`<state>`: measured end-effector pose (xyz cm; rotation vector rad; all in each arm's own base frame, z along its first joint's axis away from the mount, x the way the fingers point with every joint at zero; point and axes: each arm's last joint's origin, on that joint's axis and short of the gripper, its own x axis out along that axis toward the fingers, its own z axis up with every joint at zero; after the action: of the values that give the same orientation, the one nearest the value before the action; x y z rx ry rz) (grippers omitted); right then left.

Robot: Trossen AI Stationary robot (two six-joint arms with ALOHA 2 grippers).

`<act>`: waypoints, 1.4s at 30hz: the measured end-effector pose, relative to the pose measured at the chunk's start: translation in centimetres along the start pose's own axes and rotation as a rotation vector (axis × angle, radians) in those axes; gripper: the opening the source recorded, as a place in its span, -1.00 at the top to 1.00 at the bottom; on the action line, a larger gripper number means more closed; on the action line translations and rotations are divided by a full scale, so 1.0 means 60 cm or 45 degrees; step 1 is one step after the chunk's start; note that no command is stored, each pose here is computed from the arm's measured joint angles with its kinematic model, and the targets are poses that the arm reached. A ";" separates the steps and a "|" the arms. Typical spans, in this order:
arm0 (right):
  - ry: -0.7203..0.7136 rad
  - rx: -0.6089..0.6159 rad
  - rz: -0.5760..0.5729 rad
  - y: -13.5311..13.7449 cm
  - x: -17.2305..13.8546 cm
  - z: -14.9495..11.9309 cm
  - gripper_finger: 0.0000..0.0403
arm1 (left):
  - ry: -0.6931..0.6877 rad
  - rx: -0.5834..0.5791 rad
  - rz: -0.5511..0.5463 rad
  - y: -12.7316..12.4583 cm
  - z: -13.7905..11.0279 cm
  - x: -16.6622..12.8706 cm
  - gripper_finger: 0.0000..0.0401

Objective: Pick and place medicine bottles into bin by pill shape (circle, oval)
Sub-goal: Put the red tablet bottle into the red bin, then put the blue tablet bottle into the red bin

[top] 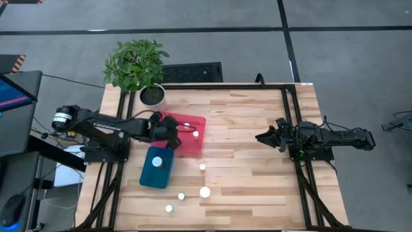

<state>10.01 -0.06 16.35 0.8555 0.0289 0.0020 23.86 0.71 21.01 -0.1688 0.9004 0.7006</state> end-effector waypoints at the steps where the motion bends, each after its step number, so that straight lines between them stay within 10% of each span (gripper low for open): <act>1: 0.000 0.000 0.000 0.000 0.000 0.000 0.18 | 0.003 0.000 0.001 0.006 0.001 0.007 0.41; 25: -0.001 0.000 -0.002 0.000 0.000 0.000 0.18 | 0.008 -0.149 0.007 0.058 -0.018 0.071 0.40; 42: 0.000 0.000 -0.002 0.000 0.000 0.000 0.18 | 0.014 -0.154 0.002 0.058 -0.013 0.067 0.00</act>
<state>10.01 -0.06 16.34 0.8555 0.0294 0.0005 22.84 5.01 17.97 -0.2799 0.8694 0.7568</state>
